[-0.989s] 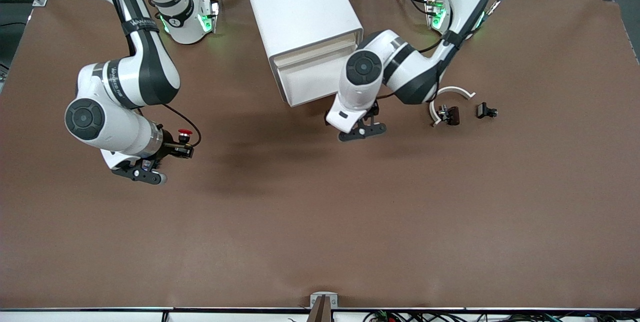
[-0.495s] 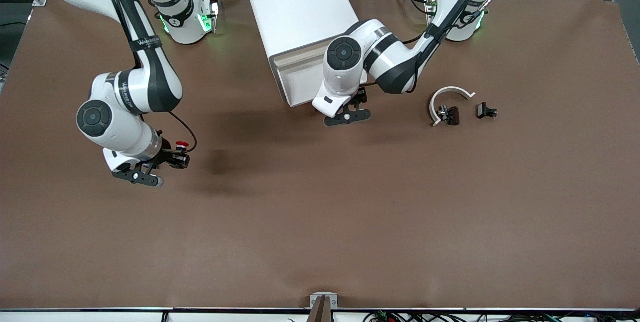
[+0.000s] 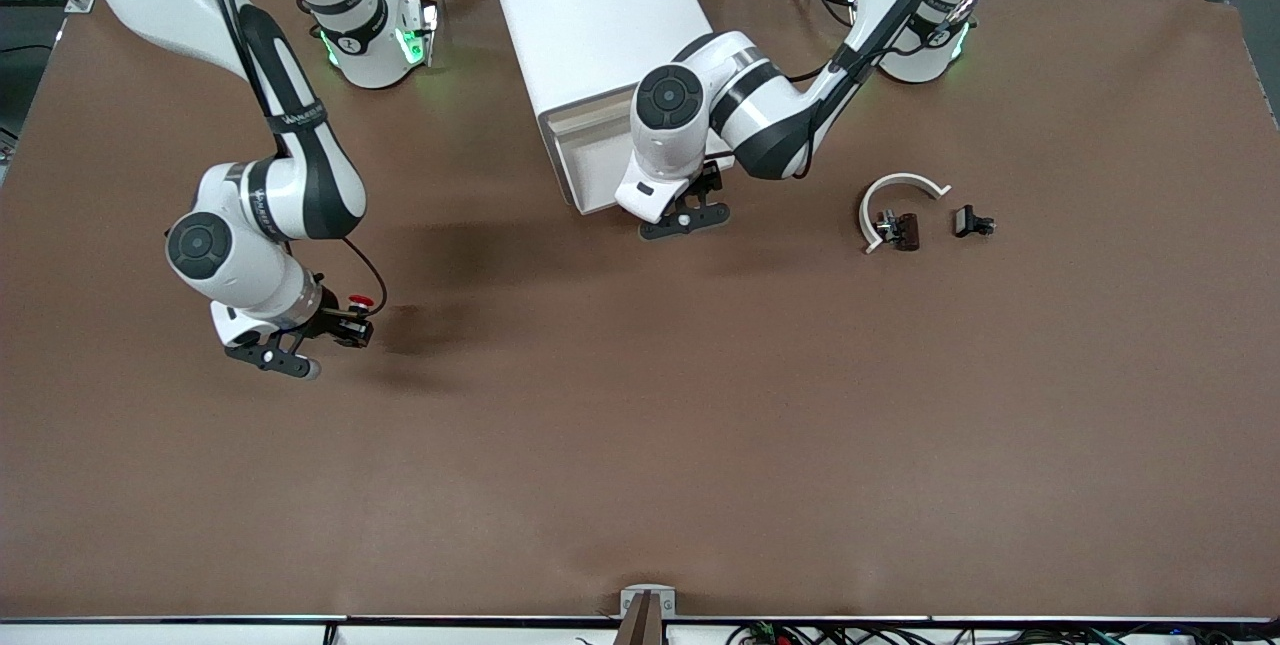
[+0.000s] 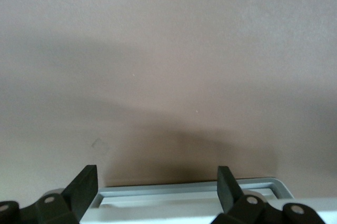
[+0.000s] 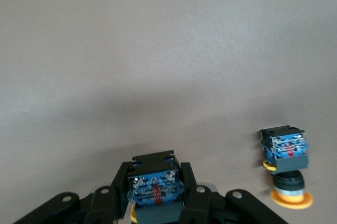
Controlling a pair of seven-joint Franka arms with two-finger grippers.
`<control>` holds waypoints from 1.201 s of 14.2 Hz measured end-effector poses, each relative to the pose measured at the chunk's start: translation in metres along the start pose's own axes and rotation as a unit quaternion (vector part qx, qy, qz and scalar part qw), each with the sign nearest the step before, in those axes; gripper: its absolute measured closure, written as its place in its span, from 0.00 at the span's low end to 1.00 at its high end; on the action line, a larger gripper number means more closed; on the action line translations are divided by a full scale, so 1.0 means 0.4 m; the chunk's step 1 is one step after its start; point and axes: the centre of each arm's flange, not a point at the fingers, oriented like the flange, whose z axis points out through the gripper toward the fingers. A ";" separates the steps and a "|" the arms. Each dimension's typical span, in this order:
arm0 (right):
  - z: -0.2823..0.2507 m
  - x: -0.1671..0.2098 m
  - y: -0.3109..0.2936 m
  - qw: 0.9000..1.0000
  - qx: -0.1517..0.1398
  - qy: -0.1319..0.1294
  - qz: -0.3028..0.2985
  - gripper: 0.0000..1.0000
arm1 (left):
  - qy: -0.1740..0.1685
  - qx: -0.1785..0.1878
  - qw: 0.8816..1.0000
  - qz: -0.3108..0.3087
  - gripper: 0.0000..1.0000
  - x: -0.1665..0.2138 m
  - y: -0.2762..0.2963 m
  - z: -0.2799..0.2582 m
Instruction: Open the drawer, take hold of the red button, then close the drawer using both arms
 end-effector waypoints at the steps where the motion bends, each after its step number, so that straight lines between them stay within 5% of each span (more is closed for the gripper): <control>1: 0.021 -0.009 0.004 1.000 -0.001 0.000 0.002 0.58 | -0.002 0.000 1.000 -0.005 0.00 -0.008 0.004 0.004; 5: 0.059 -0.020 0.006 0.999 -0.006 -0.008 0.033 0.58 | -0.014 0.001 0.999 -0.030 0.00 -0.045 0.023 0.021; 17: 0.111 -0.010 0.062 0.999 -0.015 -0.021 0.019 0.58 | -0.127 -0.026 0.988 -0.082 0.00 -0.134 0.058 0.040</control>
